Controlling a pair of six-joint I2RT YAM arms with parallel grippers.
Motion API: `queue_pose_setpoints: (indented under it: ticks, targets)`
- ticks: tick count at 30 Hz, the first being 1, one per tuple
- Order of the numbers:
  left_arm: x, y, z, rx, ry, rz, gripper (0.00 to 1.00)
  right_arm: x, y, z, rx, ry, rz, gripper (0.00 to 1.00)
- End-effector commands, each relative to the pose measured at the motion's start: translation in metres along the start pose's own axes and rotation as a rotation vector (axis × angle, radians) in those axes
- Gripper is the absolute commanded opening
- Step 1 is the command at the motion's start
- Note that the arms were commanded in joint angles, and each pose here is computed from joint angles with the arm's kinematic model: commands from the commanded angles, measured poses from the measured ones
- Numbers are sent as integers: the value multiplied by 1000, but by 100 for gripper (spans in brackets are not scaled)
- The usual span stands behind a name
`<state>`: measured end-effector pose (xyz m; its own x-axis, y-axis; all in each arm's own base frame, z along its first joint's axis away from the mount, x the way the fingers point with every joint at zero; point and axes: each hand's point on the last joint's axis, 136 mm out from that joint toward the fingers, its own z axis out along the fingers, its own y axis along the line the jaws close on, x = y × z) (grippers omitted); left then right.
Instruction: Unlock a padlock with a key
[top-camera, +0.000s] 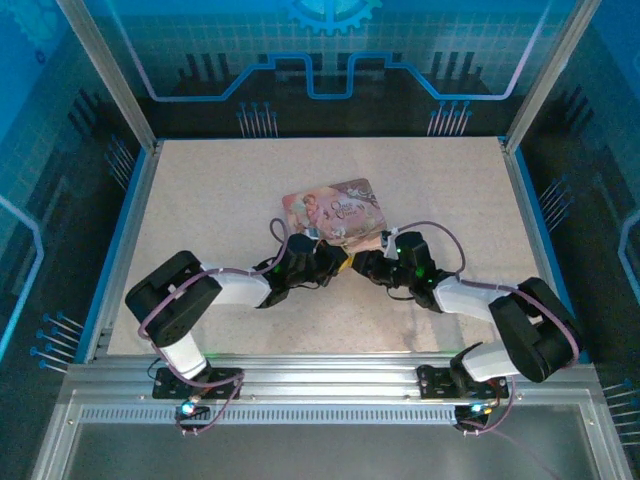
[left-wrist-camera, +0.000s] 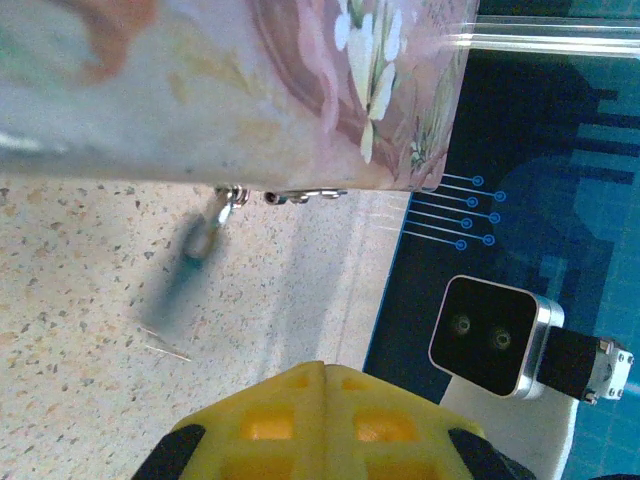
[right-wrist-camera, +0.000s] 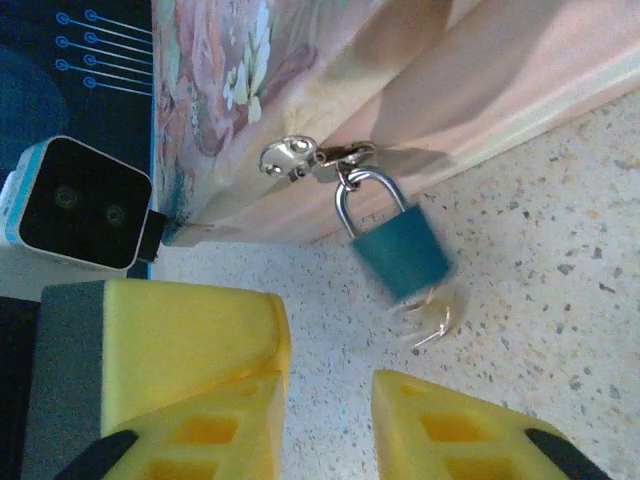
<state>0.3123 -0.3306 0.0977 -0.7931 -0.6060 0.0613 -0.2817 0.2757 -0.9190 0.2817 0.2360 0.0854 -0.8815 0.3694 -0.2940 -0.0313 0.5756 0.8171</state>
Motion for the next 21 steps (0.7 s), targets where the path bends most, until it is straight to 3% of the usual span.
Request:
queue_pose_setpoints:
  ticks: [1,9,21]
  targets:
    - [15,39,4,-111,62,-90,6,9,-7,-4,24,33,-42,32]
    - [9,37,-10,-135,36,-43,13,1,-21,-6,54,14,-80,35]
    - [-16,36,-54,-208,-50,71,30,-38,1,-24,78,-21,-364,57]
